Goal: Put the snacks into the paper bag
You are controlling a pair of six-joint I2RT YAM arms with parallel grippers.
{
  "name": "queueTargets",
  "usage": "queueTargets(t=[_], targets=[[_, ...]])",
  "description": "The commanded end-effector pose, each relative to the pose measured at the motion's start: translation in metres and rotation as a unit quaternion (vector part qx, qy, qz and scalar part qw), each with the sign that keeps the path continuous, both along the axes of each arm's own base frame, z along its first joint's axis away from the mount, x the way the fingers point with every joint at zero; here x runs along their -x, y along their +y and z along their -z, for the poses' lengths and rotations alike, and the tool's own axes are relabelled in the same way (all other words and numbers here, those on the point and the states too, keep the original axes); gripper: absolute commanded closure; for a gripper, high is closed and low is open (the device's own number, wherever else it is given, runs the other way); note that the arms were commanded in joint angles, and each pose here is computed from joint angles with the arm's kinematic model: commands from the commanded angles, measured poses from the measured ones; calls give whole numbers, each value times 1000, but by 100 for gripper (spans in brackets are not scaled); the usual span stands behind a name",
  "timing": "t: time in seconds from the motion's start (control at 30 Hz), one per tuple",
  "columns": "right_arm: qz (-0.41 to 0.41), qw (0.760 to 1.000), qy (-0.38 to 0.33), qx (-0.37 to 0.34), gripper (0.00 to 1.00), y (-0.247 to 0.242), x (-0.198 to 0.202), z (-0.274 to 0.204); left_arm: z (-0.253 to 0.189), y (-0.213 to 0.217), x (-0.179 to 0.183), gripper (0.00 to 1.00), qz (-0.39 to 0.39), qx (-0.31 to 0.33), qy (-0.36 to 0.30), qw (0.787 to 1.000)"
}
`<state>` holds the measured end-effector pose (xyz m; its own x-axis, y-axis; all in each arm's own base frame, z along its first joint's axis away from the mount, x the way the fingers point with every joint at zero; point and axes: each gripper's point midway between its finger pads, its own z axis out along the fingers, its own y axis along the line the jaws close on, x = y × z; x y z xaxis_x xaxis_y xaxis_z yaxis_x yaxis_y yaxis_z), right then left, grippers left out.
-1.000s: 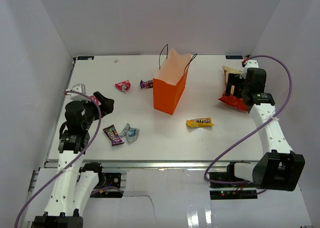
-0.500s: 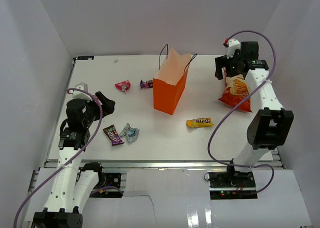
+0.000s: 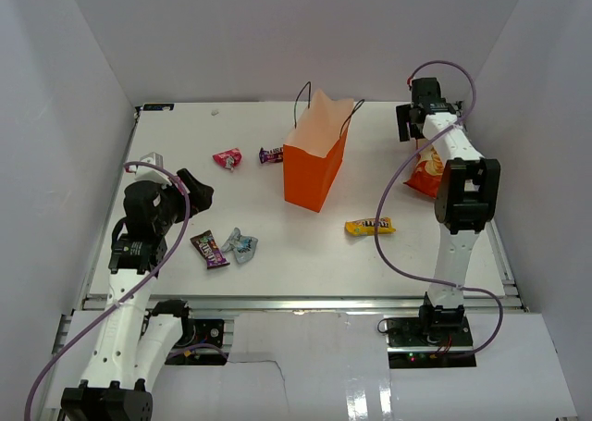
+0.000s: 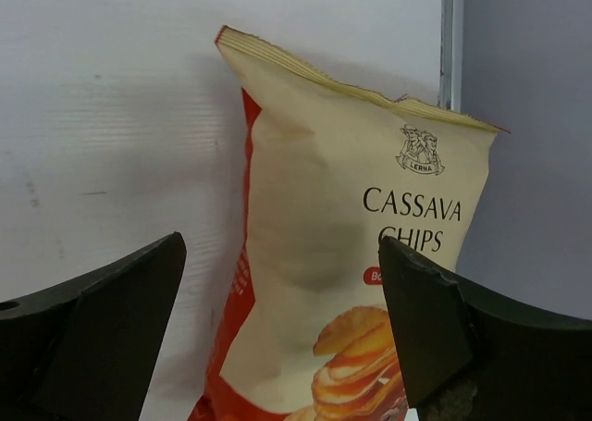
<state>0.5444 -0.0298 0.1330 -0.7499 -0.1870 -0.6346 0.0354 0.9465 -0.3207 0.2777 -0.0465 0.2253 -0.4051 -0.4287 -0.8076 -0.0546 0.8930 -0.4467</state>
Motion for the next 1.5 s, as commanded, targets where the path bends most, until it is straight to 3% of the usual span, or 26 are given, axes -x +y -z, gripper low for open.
queueTargets(t=[0.0,0.17,0.27,0.3,0.43,0.53,0.7,0.83,0.87,1.07,1.47], targets=[[52,996,-49,47,10,-29,-20,-21,1,0,2,2,-3,5,1,1000],[61,995,-31,77,21,-50,-30,5,3,1,1,2,-5,3,6,1000],[55,995,-17,84,35,-52,-33,21,4,1,1,2,-6,1,8,1000],[52,995,-13,84,45,-51,-33,25,5,1,1,2,-6,1,9,1000],[43,996,-11,77,67,-47,-32,27,7,1,3,2,-6,1,12,1000],[43,997,-27,49,78,-54,-27,10,7,2,5,2,-9,4,10,1000],[-26,997,-44,-50,92,-16,-8,-10,-1,-17,7,2,37,34,-1,999],[-164,974,-73,-137,92,30,28,-54,-23,-54,6,2,119,110,-20,987],[-217,957,-83,-172,92,51,38,-62,-25,-60,6,2,132,129,-17,983],[-378,893,-132,-206,92,100,114,-94,-46,-96,8,2,186,244,8,952],[-469,835,-210,-196,92,128,209,-140,-75,-183,18,2,233,298,46,924]])
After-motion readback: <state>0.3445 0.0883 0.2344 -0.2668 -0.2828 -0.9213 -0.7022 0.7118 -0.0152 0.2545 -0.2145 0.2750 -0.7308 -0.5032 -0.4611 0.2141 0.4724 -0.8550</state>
